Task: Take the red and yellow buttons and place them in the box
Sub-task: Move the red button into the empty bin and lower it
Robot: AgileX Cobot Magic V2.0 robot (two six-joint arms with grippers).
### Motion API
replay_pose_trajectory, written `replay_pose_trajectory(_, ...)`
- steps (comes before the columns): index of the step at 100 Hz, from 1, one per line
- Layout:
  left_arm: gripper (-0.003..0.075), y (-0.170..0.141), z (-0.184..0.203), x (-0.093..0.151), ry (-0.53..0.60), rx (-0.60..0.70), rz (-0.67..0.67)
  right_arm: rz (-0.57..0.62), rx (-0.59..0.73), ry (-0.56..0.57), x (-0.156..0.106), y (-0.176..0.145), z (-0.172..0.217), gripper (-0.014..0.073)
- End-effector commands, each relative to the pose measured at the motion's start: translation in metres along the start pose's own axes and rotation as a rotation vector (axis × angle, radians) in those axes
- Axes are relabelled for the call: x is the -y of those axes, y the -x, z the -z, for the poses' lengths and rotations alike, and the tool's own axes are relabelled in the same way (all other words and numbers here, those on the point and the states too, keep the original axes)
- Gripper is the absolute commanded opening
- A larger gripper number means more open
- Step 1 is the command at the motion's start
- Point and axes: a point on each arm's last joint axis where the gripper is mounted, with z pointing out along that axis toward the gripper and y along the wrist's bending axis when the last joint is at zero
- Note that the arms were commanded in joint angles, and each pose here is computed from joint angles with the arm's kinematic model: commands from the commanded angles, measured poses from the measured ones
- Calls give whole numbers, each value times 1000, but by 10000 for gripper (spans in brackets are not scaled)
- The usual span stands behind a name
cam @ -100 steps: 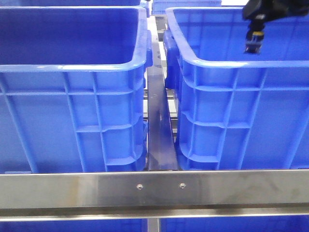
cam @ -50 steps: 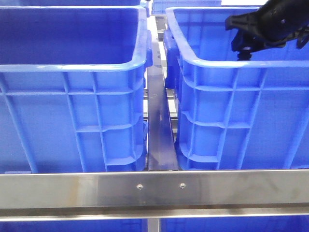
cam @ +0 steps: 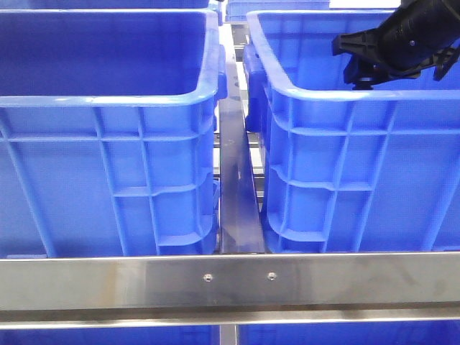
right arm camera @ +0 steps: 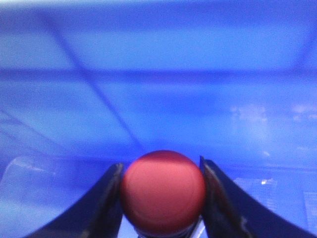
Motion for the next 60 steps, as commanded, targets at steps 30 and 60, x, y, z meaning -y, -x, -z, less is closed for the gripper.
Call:
replay_pose_trajectory(30, 536, 11, 14, 24, -59, 76, -32, 6, 80, 7, 0, 26, 16, 302)
replay_pose_trajectory(60, 536, 11, 14, 24, -59, 76, -32, 5, 81, 3, 0, 26, 16, 395)
